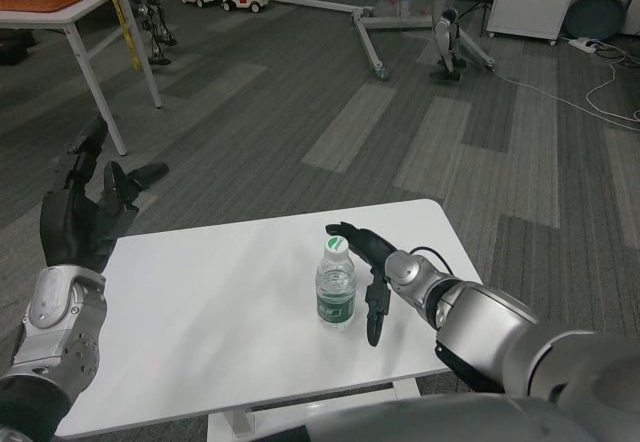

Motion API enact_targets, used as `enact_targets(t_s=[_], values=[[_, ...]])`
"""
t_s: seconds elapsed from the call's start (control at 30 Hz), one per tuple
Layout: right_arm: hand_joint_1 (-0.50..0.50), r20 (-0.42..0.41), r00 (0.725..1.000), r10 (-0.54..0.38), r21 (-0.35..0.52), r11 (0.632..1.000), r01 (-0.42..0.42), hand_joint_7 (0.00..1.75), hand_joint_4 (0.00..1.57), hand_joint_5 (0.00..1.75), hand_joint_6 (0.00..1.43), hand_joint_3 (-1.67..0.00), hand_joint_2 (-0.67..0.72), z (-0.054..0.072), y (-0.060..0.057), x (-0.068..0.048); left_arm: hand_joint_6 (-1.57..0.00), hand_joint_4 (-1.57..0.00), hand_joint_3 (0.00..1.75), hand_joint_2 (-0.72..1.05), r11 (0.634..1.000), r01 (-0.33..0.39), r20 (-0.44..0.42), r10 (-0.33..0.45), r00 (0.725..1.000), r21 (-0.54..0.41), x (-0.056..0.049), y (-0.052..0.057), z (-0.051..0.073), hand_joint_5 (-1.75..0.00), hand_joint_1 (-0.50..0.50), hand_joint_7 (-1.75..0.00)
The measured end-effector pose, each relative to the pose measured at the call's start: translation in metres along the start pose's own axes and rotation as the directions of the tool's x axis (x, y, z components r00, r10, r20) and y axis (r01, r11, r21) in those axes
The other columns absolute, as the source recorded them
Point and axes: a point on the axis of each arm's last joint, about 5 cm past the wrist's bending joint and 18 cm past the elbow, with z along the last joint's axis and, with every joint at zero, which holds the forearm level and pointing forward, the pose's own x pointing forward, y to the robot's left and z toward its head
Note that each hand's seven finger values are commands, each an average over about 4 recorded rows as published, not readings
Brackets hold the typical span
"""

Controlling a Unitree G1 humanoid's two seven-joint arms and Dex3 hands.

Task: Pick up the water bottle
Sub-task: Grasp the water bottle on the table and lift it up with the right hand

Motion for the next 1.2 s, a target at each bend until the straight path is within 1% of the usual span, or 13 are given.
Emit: enact_targets(t_s=[0.17,0.3,0.37,0.43,0.53,0.67,0.87,0.93,1.0,1.07,1.13,1.17,1.2], values=[[-0.46,0.002,1.0,0.012,-0.019,1.0,-0.012,0.14,0.0,0.0,0.0,0.0,0.66,0.0011,0.0007,0.0006,-0.29,-0.71,0.79,1.05,1.0,0.0,0.0,0.0,1.0,0.0,0.0,0.0,0.0,-0.72,-0.46,-0.21],[-0.46,0.006,1.0,0.013,-0.022,1.0,-0.013,0.14,0.0,0.0,0.0,0.0,0.63,0.0024,0.0003,0.0012,-0.29,-0.71,0.79,1.05,1.0,0.0,0.0,0.0,1.0,0.0,0.0,-0.0001,-0.0001,-0.72,-0.46,-0.21],[-0.44,0.006,1.0,0.015,-0.025,1.0,-0.015,0.14,0.0,0.0,0.0,0.0,0.6,0.0024,0.0005,0.0012,-0.29,-0.71,0.79,1.05,1.0,0.0,0.0,0.0,1.0,0.0,0.0,-0.0001,-0.0001,-0.72,-0.46,-0.21],[-0.42,0.006,1.0,0.019,-0.029,0.999,-0.018,0.14,0.0,0.0,0.0,0.0,0.6,0.0024,0.0008,0.0012,-0.29,-0.71,0.79,1.05,1.0,0.0,0.0,0.0,1.0,0.0,0.0,-0.0001,-0.0001,-0.72,-0.46,-0.21],[-0.42,0.006,1.0,0.02,-0.031,0.999,-0.02,0.14,0.0,0.0,0.0,0.0,0.6,0.0024,0.001,0.0012,-0.29,-0.71,0.79,1.05,1.0,0.0,0.0,0.0,1.0,0.0,0.0,-0.0002,-0.0001,-0.72,-0.46,-0.21],[-0.42,0.006,1.0,0.02,-0.031,0.999,-0.02,0.14,0.0,0.0,0.0,-0.08,0.55,0.0024,0.001,0.0012,-0.29,-0.71,0.79,1.05,1.0,0.0,0.0,0.0,1.0,0.0,0.0,-0.0002,-0.0001,-0.72,-0.46,-0.21],[-0.42,0.006,1.0,0.02,-0.031,0.999,-0.02,0.14,0.0,0.0,0.0,-0.08,0.53,0.0024,0.001,0.0012,-0.29,-0.71,0.79,1.05,1.0,0.0,0.0,0.0,1.0,0.0,0.0,-0.0002,-0.0001,-0.72,-0.46,-0.21],[-0.42,0.006,1.0,0.02,-0.031,0.999,-0.02,0.14,0.0,0.0,0.0,-0.08,0.5,0.0024,0.001,0.0012,-0.29,-0.71,0.79,1.05,1.0,0.0,0.0,0.0,1.0,0.0,0.0,-0.0002,-0.0001,-0.72,-0.46,-0.21],[-0.42,0.006,1.0,0.02,-0.031,0.999,-0.02,0.14,0.0,0.0,0.0,-0.12,0.41,0.0024,0.001,0.0012,-0.29,-0.71,0.79,1.05,1.0,0.0,0.0,0.0,1.0,0.0,0.0,-0.0002,-0.0001,-0.72,-0.46,-0.21],[-0.4,0.006,1.0,0.021,-0.031,0.999,-0.02,0.14,0.0,0.0,0.0,-0.2,0.28,0.0024,0.0011,0.0012,-0.29,-0.71,0.79,1.05,1.0,0.0,0.0,0.0,1.0,0.0,0.0,-0.0002,-0.0001,-0.72,-0.46,-0.21],[-0.35,0.006,1.0,0.021,-0.031,0.999,-0.021,0.14,0.0,0.0,0.0,-0.56,0.06,0.0025,0.0012,0.0013,-0.29,-0.71,0.79,1.05,1.0,0.0,0.0,0.0,1.0,0.0,0.0,-0.0002,-0.0001,-0.72,-0.47,-0.21],[-0.33,0.007,1.0,0.021,-0.031,0.999,-0.021,0.14,0.0,0.0,0.0,-0.81,-0.07,0.0027,0.0013,0.0013,-0.29,-0.71,0.79,1.05,1.0,0.0,0.0,0.0,1.0,0.0,0.0,-0.0002,-0.0001,-0.72,-0.47,-0.21],[-0.31,0.009,1.0,0.022,-0.032,0.999,-0.022,0.14,0.0,0.0,0.0,-1.15,-0.24,0.003,0.0014,0.0015,-0.29,-0.71,0.79,1.05,1.0,0.0,0.0,0.0,1.0,0.0,0.0,-0.0002,-0.0001,-0.72,-0.46,-0.21]])
